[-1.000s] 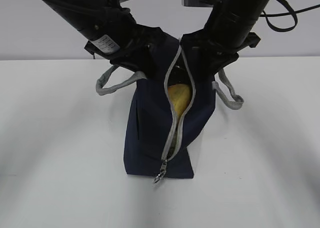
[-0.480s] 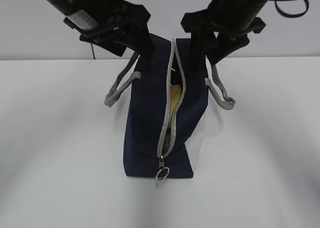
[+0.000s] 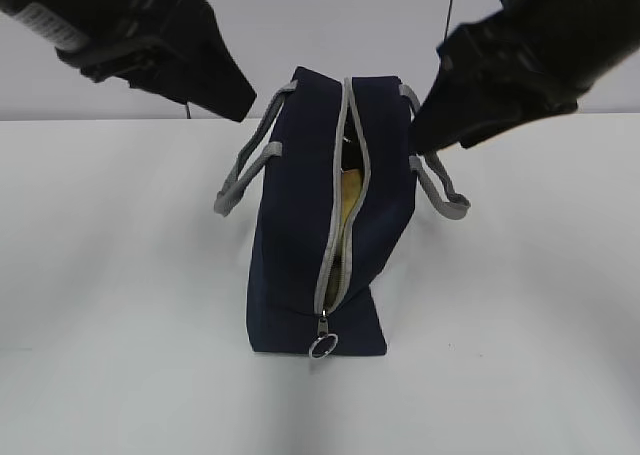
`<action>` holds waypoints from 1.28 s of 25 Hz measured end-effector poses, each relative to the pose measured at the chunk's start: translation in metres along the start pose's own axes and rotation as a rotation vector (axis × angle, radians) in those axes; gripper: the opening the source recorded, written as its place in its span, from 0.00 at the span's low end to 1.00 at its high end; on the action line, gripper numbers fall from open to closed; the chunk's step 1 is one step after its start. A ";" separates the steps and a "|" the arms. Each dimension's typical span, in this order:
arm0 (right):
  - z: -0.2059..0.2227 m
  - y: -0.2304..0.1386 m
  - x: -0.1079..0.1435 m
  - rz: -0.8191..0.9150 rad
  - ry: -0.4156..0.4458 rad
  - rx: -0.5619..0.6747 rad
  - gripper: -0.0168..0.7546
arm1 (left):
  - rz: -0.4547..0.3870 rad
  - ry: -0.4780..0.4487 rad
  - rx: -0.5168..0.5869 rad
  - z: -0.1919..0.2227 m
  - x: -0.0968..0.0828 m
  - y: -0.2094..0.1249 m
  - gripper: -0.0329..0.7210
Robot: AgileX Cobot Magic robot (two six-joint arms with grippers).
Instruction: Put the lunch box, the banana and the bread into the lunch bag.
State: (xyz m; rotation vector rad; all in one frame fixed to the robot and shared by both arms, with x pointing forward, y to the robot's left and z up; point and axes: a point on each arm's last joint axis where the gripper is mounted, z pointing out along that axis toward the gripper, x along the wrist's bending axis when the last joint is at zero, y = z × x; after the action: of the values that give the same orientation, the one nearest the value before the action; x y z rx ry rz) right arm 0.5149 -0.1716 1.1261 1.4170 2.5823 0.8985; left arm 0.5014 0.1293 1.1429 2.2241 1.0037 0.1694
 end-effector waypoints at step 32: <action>0.095 -0.139 0.014 -0.545 0.292 -0.158 0.51 | 0.104 -0.092 -0.064 -0.016 -0.021 -0.052 0.65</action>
State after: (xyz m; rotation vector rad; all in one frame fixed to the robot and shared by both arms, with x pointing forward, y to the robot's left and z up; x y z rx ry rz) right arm 0.4328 -0.1732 0.9786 0.5203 2.7886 1.2378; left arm 0.4488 0.1477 1.1257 2.2060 0.8232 0.1412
